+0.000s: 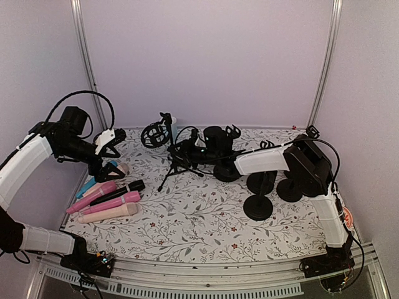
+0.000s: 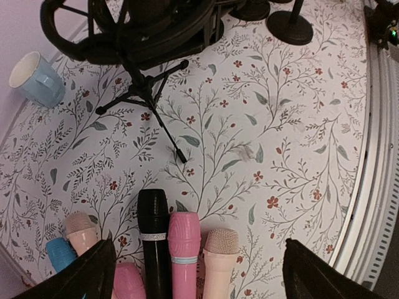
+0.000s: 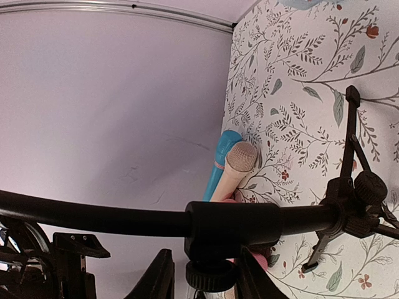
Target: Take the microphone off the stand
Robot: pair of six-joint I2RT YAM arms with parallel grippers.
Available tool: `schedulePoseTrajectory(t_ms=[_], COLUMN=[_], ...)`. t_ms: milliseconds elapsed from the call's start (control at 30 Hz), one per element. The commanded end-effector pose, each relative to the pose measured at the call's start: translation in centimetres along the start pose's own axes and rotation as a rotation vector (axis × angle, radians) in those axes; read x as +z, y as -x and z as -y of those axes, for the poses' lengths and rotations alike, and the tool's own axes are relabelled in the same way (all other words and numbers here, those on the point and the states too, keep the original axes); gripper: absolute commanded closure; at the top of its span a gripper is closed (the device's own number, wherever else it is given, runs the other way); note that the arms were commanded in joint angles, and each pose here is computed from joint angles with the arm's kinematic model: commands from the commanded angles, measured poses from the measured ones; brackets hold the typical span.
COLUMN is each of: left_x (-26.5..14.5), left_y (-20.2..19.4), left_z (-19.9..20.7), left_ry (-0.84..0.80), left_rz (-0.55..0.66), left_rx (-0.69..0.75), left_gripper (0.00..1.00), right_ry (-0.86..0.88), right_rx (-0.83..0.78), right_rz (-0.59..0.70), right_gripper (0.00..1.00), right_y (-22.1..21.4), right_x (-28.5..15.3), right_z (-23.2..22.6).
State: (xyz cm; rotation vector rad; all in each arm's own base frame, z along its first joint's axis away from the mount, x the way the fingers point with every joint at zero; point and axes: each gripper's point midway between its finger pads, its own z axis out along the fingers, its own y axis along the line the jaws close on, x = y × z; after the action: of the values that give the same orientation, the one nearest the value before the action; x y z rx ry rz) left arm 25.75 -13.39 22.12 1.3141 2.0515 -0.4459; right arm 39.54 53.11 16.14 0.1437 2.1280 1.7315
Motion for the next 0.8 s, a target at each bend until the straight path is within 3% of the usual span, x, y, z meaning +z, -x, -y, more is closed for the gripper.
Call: schedulePoseTrajectory(t_ms=[0, 233, 467, 767], left_x=[-0.5, -0.5, -0.5, 0.4], left_y=[0.3, 0.2, 0.3, 1.5], left_z=[-0.1, 0.0, 0.1, -0.6], left_ry=[0.002, 0.002, 0.004, -0.031], left_rz=[0.008, 0.007, 0.013, 0.063], left_rx=[0.002, 0.002, 0.008, -0.019], left_gripper=[0.06, 0.06, 0.06, 0.10], right_ry=[0.007, -0.002, -0.026, -0.139], right_rx=[-0.013, -0.009, -0.022, -0.076], right_rz=[0.029, 0.030, 0.038, 0.046], right_gripper=[0.67, 0.79, 0.99, 1.00], right_y=[1.1, 1.1, 1.1, 0.2], right_x=[0.4, 0.4, -0.2, -1.4], right_z=[0.0, 0.3, 0.5, 1.4])
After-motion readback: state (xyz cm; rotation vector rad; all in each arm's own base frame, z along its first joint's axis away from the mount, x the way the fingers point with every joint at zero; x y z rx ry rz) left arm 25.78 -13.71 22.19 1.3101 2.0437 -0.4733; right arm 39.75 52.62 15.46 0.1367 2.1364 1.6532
